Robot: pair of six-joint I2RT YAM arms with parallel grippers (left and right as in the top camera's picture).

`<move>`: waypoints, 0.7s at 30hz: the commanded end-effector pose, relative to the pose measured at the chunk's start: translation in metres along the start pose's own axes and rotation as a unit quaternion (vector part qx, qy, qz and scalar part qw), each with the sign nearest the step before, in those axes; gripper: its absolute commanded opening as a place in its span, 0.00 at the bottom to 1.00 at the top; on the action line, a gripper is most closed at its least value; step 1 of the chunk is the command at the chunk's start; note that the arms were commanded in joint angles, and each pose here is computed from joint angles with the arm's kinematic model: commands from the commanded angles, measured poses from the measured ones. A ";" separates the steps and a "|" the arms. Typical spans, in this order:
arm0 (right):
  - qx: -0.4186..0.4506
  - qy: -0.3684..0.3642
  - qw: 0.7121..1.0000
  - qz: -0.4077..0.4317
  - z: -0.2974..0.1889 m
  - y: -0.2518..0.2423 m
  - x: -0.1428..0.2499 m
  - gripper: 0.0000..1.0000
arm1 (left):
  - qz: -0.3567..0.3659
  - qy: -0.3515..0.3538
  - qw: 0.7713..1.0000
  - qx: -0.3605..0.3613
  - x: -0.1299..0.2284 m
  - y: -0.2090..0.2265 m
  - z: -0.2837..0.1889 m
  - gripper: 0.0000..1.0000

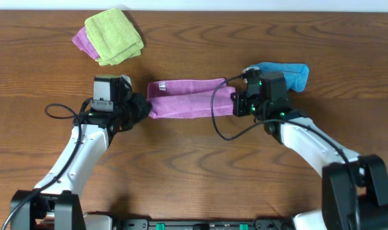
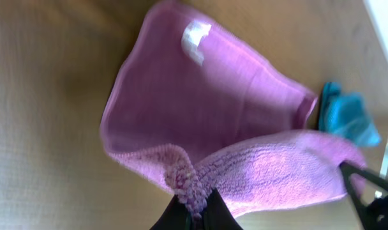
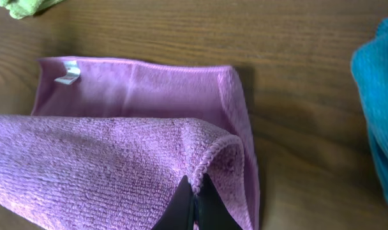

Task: Fold the cloth
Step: 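Lift both bottom corners and fold them up onto the top edge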

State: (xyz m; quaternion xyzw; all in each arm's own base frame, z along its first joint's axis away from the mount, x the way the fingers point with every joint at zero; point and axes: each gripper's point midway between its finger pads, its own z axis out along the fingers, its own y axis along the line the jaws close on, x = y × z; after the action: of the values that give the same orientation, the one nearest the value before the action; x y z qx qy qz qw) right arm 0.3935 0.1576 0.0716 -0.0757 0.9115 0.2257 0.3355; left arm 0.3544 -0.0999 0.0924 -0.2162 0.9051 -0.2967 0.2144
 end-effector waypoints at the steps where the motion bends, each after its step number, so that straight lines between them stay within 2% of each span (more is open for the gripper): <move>1: 0.029 -0.019 0.999 0.000 0.009 -0.008 -0.021 0.02 | -0.014 -0.043 0.999 -0.019 -0.023 0.006 0.006 0.06; 9: 0.032 -0.013 0.999 -0.002 0.042 -0.015 -0.041 0.02 | -0.029 -0.061 0.998 -0.002 -0.041 0.012 0.043 0.06; 21: 0.085 0.006 0.996 -0.016 0.062 -0.042 -0.027 0.01 | -0.032 -0.063 0.997 -0.011 -0.072 0.015 0.088 0.06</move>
State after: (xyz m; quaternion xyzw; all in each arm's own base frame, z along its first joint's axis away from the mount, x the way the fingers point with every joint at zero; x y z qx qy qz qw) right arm 0.4527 0.1584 0.0341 -0.0655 0.9260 0.1774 0.3268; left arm 0.4376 -0.0984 0.0387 -0.2538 0.8885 -0.2940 0.2446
